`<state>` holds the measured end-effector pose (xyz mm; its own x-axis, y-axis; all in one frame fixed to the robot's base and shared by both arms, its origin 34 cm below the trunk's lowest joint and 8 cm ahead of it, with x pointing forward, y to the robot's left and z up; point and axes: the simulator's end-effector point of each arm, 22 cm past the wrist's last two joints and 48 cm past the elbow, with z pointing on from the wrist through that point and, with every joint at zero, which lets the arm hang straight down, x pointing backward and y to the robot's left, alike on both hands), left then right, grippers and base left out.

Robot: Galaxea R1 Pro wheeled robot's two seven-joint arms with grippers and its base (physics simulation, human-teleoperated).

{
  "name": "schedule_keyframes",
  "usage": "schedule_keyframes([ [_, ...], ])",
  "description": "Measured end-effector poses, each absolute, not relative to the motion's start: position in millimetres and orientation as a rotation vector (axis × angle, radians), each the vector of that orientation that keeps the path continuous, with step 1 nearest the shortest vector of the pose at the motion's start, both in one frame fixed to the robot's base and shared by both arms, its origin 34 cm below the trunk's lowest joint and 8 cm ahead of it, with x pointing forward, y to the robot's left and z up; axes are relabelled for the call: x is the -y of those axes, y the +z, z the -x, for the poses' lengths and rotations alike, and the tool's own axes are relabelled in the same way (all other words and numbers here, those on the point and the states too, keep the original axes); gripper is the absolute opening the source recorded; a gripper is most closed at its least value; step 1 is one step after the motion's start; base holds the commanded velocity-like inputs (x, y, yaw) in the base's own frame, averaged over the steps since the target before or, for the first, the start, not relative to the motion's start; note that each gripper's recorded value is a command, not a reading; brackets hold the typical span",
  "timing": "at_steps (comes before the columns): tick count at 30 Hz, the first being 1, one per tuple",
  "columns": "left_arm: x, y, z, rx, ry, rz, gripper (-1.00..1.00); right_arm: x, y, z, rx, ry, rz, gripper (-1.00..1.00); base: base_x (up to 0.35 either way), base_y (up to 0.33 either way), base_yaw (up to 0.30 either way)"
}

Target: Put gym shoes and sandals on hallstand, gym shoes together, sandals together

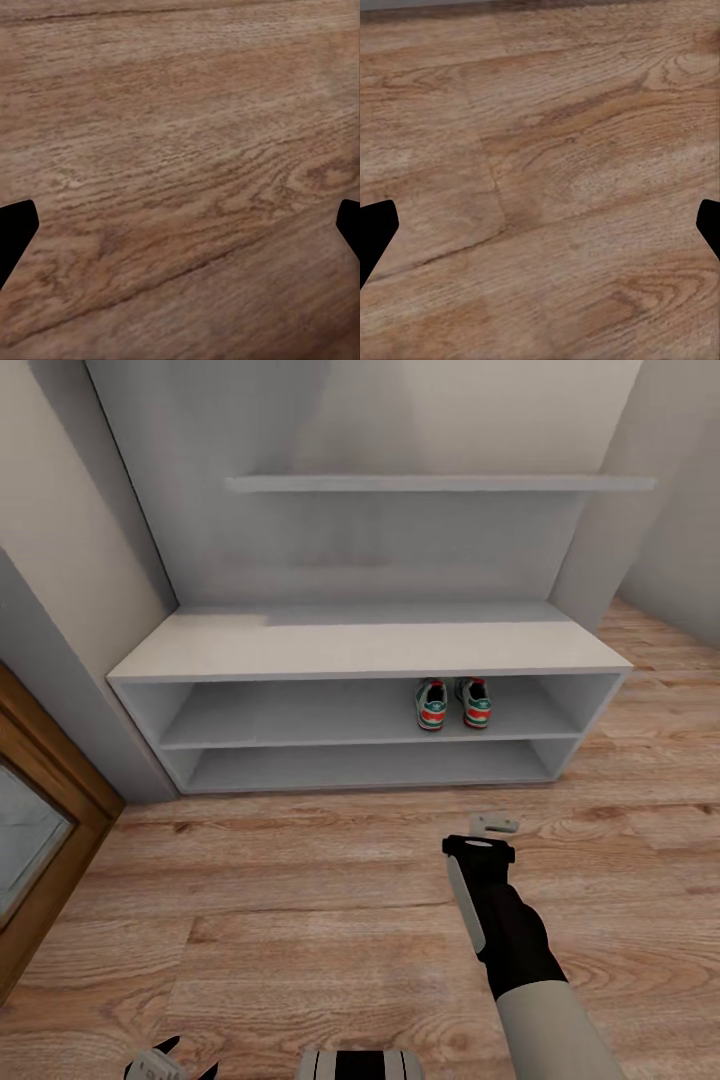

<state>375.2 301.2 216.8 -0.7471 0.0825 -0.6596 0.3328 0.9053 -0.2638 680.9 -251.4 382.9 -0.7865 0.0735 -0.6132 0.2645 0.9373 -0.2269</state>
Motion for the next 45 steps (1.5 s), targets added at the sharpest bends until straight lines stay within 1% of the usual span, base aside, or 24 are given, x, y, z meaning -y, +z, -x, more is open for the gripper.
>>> schedule_keyframes([
  [16, -302, 216, -376, -2.388, -0.479, -0.293, 1.0, 249, 365, -666, -2.501, -0.401, -0.227, 1.0, 0.0, 0.0, -0.003],
  [17, -301, 216, -375, -2.39, -0.48, -0.293, 1.0, 232, 343, -655, -2.558, -0.32, -0.186, 1.0, 0.0, 0.0, 0.0],
  [20, -302, 216, -375, -2.391, -0.479, -0.292, 1.0, 218, 330, -650, -2.593, -0.242, -0.148, 1.0, 0.0, 0.0, 0.0],
  [21, -303, 216, -375, -2.392, -0.478, -0.292, 1.0, 223, 312, -642, -2.63, -0.179, -0.098, 1.0, 0.0, 0.0, 0.0],
  [24, -303, 216, -375, -2.391, -0.476, -0.292, 1.0, 231, 299, -636, -2.657, -0.124, -0.061, 1.0, 0.0, 0.0, 0.0],
  [37, -306, 216, -375, -2.391, -0.469, -0.282, 1.0, 275, 240, -594, -2.64, 0.061, 0.061, 1.0, 0.0, 0.0, 0.0],
  [45, -322, 218, -374, -2.392, -0.425, -0.208, 1.0, 297, 203, -553, -2.595, 0.084, 0.103, 1.0, 0.0, 0.0, 0.0],
])
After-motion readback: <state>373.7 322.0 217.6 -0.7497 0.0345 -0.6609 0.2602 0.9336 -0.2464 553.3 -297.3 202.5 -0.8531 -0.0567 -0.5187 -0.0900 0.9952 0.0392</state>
